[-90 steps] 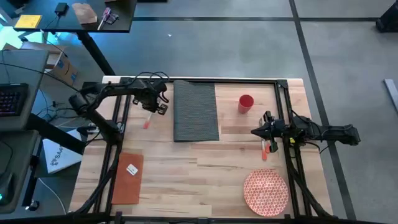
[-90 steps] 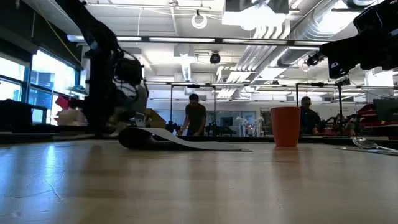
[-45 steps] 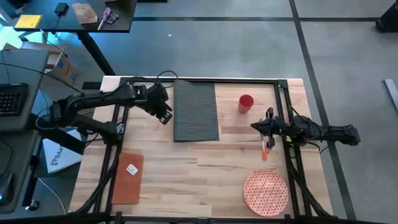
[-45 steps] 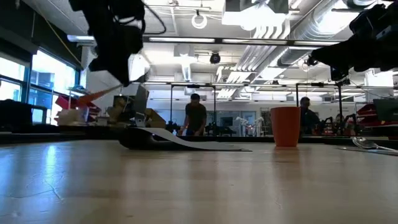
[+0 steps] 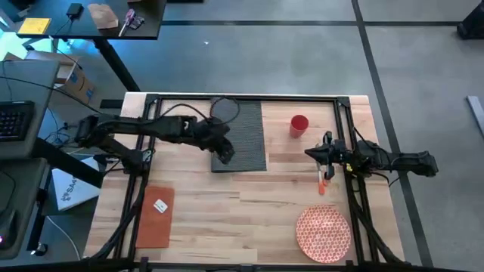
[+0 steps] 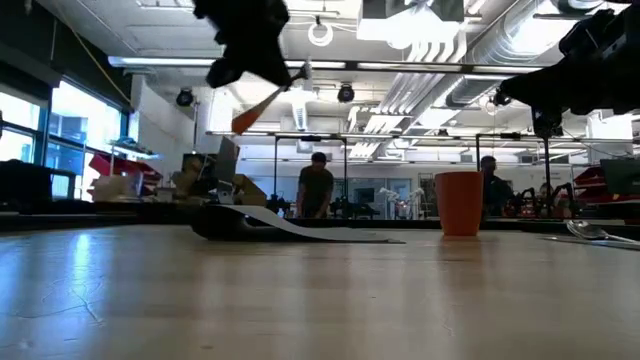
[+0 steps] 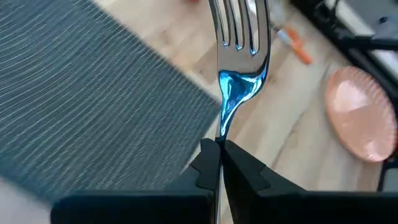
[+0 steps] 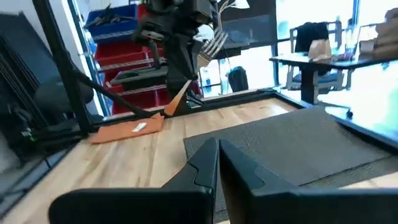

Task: Set table place
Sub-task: Move the orange fork from the upper left to the middle right of the table

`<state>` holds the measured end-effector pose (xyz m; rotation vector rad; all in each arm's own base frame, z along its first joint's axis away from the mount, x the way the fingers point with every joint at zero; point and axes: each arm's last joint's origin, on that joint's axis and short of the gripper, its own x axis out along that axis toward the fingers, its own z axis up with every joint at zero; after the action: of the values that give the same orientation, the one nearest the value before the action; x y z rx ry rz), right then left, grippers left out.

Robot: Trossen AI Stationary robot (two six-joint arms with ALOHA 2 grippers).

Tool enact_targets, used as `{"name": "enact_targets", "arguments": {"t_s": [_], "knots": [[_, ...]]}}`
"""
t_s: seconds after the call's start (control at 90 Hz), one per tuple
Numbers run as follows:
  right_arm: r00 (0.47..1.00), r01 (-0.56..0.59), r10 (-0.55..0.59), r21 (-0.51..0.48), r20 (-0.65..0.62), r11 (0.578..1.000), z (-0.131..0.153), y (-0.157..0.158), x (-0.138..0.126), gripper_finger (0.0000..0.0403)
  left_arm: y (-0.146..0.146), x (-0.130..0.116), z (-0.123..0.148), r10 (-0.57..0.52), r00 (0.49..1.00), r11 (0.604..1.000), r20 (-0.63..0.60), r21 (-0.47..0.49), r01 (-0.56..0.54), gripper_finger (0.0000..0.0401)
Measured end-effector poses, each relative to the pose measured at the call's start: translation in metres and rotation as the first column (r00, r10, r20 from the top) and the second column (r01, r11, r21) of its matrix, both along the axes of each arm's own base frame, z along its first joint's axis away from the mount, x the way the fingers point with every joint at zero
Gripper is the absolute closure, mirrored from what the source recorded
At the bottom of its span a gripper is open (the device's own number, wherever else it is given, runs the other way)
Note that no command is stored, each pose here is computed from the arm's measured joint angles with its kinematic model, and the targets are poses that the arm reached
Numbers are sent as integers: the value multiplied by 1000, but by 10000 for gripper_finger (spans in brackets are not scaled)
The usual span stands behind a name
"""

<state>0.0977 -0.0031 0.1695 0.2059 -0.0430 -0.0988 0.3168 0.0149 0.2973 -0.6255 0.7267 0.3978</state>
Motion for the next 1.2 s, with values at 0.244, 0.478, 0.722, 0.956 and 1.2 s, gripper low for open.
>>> {"name": "enact_targets", "arguments": {"t_s": [0.244,0.478,0.722,0.956,1.2], "knots": [[986,-55,-35,513,164,856,10,-1,-1,403,-14,41,10,-10,998,1000,69,-28,12,401],[909,-81,-326,879,259,471,16,-8,-4,403,-18,67,16,-67,994,998,88,19,65,401],[926,-144,-240,860,292,490,49,-4,2,394,-17,70,19,-115,991,989,74,97,108,401],[973,39,-184,692,137,721,110,3,44,331,-16,70,19,-118,991,984,64,139,108,401],[976,210,-169,373,-141,904,172,14,114,219,-15,70,19,-92,994,981,58,174,81,401]]}}
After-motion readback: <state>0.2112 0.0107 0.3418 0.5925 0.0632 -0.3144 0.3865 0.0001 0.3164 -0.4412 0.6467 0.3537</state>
